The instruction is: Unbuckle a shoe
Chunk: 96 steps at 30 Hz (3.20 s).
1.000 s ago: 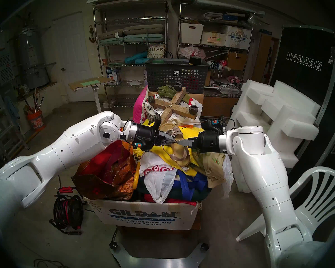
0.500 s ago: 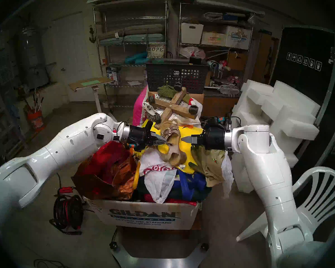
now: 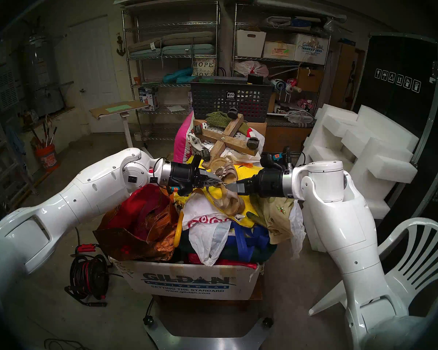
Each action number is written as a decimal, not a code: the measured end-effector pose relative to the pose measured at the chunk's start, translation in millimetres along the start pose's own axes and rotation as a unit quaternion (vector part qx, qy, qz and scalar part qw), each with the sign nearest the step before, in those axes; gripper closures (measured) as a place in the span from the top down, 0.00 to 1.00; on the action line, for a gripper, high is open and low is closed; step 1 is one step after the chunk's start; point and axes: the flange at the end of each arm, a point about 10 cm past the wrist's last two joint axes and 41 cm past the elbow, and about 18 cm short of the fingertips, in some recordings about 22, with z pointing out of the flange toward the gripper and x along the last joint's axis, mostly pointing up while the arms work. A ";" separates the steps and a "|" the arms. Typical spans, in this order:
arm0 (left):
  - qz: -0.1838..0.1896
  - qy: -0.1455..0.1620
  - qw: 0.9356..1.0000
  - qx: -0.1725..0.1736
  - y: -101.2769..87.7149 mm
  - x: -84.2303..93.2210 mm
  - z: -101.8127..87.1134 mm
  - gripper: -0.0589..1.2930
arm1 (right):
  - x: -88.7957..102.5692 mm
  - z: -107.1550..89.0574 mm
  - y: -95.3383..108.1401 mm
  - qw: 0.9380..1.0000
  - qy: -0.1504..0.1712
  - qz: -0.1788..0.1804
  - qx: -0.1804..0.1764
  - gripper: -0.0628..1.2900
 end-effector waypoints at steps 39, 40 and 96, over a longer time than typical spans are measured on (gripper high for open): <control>0.018 0.014 1.000 0.012 1.8 8.1 5.3 0.03 | -2.6 2.5 24.1 0.993 0.032 0.097 0.066 0.57; 0.017 0.013 1.000 0.012 2.1 8.0 5.2 0.03 | -2.2 1.4 23.9 0.992 0.032 0.097 0.068 0.57; 0.013 0.013 1.000 0.009 5.6 5.6 7.8 0.03 | -11.3 14.6 23.5 0.989 0.005 0.115 0.096 0.45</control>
